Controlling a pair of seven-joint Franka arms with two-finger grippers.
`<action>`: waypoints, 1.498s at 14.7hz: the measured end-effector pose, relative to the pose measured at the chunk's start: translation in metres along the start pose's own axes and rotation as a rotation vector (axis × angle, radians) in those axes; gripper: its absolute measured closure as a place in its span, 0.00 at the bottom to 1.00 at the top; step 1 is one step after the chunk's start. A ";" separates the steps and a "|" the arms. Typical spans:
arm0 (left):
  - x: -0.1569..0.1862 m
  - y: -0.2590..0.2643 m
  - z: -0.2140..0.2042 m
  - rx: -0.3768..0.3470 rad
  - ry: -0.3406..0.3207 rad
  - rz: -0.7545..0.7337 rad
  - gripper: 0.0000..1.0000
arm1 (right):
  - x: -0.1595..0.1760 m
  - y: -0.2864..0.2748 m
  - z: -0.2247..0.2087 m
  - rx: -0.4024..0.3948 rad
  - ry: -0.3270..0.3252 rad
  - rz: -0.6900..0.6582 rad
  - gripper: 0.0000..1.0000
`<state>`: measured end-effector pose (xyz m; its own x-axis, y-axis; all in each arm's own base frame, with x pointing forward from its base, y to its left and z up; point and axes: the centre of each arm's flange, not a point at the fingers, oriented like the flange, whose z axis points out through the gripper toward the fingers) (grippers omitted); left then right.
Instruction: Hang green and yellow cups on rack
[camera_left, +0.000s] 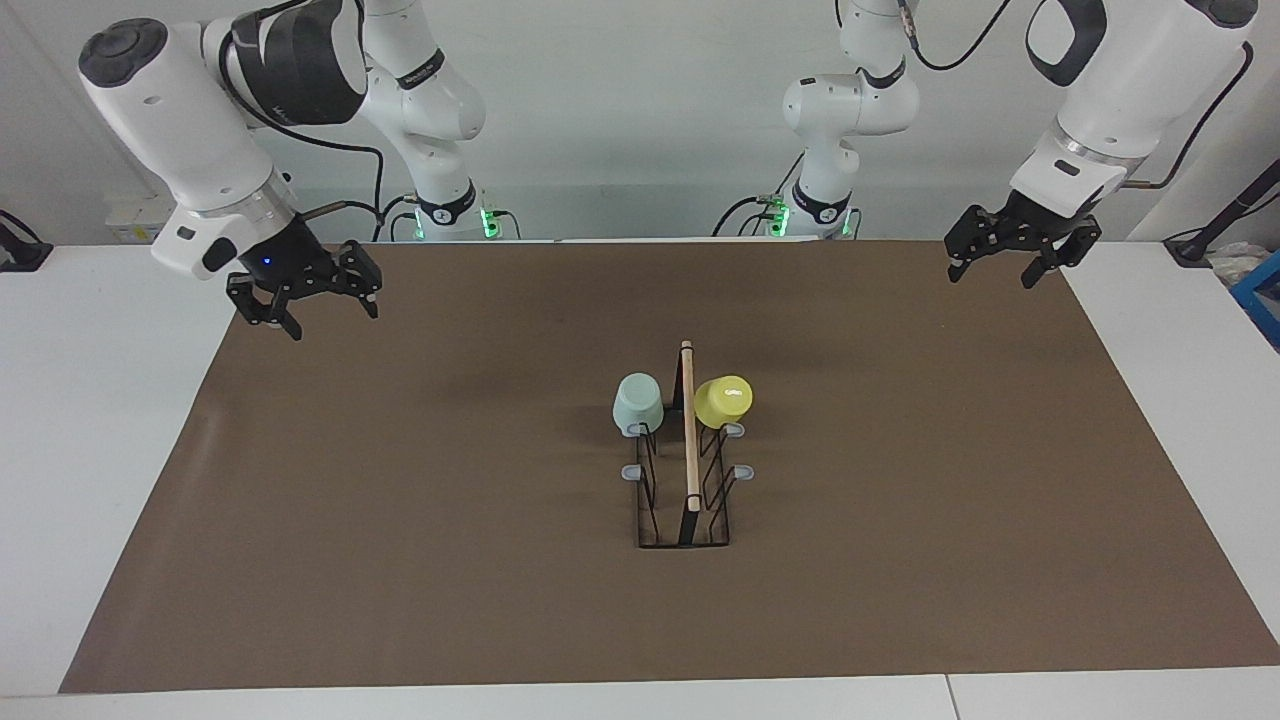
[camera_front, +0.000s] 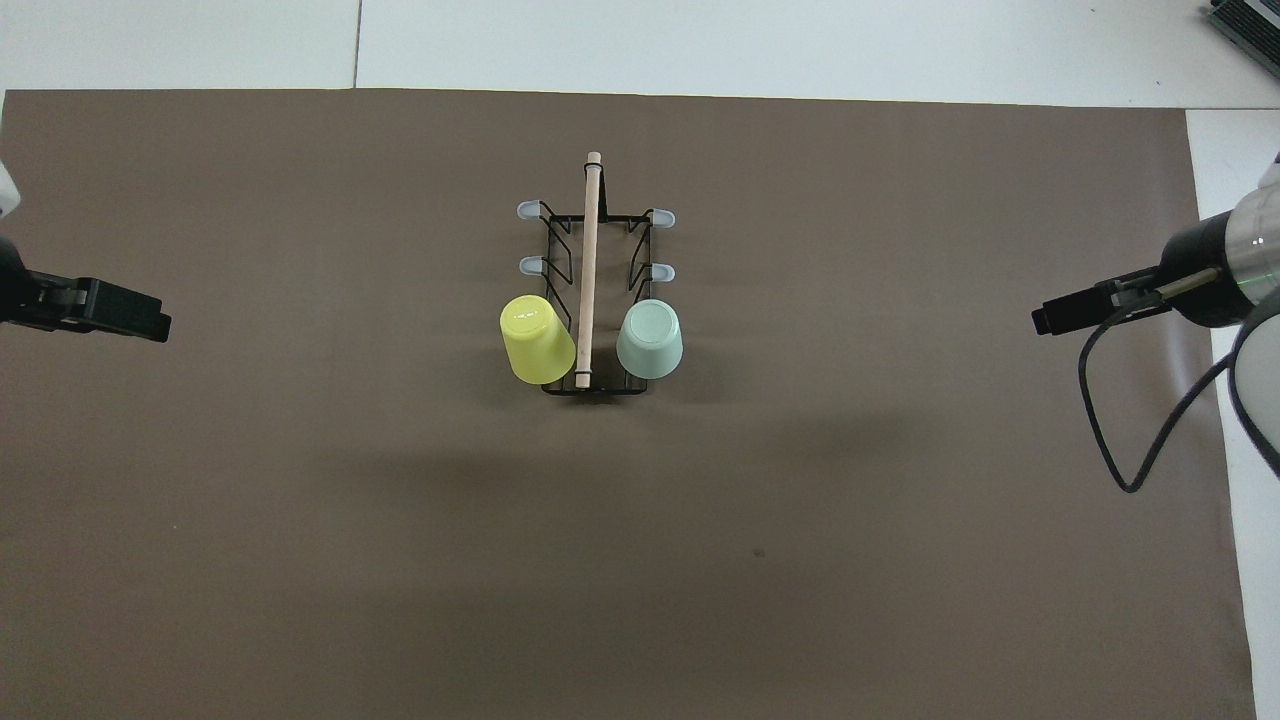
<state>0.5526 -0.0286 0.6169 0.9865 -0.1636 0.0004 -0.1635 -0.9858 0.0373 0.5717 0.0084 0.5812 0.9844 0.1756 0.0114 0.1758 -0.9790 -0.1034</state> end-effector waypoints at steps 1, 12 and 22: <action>0.000 0.000 0.000 0.000 0.000 0.000 0.00 | -0.001 -0.004 -0.005 0.002 -0.012 0.022 0.00; 0.000 0.000 0.000 0.000 0.000 0.000 0.00 | -0.008 -0.019 -0.036 0.032 -0.042 0.173 0.00; 0.000 0.000 0.000 0.000 0.000 0.000 0.00 | -0.007 -0.019 -0.040 0.027 -0.035 0.186 0.00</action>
<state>0.5526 -0.0286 0.6169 0.9865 -0.1636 0.0004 -0.1635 -0.9858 0.0373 0.5617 0.0219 0.6226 0.9990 -0.0045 -0.0448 -0.0101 -0.9918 -0.1271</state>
